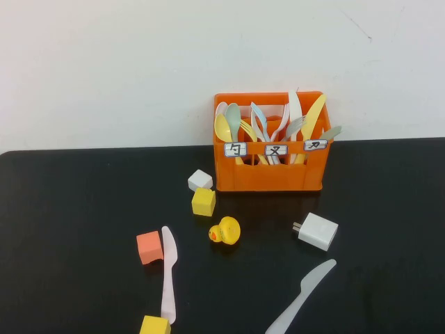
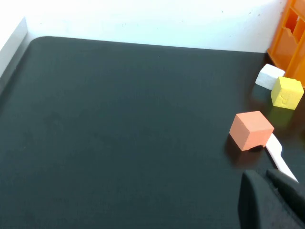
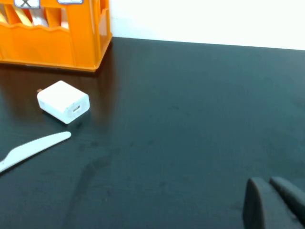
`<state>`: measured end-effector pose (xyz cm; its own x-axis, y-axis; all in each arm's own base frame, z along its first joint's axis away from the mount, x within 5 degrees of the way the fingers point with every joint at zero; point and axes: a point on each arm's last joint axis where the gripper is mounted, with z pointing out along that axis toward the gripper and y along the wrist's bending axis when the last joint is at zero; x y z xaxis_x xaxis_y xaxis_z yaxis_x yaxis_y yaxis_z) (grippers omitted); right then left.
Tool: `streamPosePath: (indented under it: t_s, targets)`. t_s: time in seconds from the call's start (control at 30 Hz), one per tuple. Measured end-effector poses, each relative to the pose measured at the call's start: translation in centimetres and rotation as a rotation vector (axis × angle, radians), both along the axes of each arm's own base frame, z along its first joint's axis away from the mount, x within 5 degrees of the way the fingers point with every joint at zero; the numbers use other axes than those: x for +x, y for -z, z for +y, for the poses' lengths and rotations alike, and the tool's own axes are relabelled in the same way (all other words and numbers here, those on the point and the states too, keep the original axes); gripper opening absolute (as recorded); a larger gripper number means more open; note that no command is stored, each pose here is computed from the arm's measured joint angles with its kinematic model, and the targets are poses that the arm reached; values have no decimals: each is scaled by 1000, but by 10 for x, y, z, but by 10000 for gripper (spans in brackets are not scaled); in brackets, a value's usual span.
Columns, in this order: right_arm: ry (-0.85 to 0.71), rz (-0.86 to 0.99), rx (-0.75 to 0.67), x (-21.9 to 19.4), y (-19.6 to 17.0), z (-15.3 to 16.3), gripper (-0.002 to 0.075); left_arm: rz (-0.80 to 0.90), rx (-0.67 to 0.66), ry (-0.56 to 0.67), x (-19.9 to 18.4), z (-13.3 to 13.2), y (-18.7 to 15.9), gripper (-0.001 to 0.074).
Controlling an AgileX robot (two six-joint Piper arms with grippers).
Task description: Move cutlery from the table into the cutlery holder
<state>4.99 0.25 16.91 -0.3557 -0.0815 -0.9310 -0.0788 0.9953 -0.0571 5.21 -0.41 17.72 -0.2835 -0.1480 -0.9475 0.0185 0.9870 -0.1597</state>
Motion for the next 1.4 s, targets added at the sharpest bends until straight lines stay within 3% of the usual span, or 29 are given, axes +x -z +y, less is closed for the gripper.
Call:
streamPosePath:
  t_s: [1.4]
  targets:
    - [-2,-12,-13,0,-1,0,-2,-6,0,0,0,0,0,-1]
